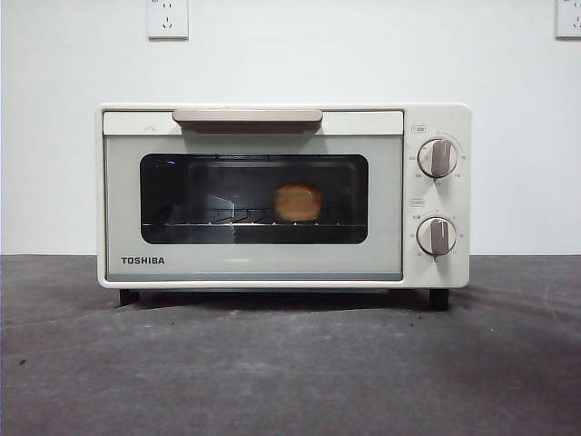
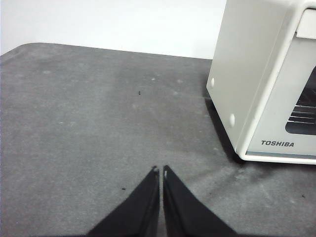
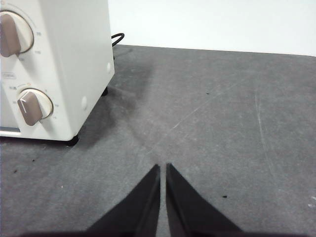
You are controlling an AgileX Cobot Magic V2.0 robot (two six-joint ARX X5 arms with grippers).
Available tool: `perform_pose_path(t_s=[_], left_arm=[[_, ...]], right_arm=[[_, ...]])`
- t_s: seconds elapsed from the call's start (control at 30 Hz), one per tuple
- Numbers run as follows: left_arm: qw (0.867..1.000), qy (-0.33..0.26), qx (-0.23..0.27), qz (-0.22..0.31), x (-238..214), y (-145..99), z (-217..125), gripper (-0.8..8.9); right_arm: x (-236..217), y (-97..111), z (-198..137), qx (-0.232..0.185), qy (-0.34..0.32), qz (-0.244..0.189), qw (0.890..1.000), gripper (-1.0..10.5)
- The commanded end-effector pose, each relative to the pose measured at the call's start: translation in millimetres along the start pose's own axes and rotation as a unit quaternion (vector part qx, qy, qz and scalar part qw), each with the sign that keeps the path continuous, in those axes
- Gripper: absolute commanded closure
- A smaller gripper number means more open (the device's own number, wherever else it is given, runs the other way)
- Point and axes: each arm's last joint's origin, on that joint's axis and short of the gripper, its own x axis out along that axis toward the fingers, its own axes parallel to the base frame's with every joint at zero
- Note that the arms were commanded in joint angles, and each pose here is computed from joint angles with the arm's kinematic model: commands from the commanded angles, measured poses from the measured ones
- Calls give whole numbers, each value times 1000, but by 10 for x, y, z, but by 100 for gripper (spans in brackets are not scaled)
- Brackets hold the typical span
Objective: The left arm flap open the oven, the right arm pick bread and place it into oven, the left arm flap close the oven
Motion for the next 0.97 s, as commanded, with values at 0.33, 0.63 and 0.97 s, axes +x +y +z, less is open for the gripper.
perform_pose_path(t_s=[0.33, 0.63, 0.97], left_arm=[[1000, 4, 3, 4, 20, 9, -54, 794], [1000, 4, 3, 4, 20, 9, -54, 793], [1000, 4, 3, 4, 20, 9, -54, 794]], right_arm=[[7, -3, -9, -5, -6, -1, 1000, 931], [7, -3, -9, -5, -6, -1, 1000, 931], [7, -3, -9, -5, -6, -1, 1000, 931]])
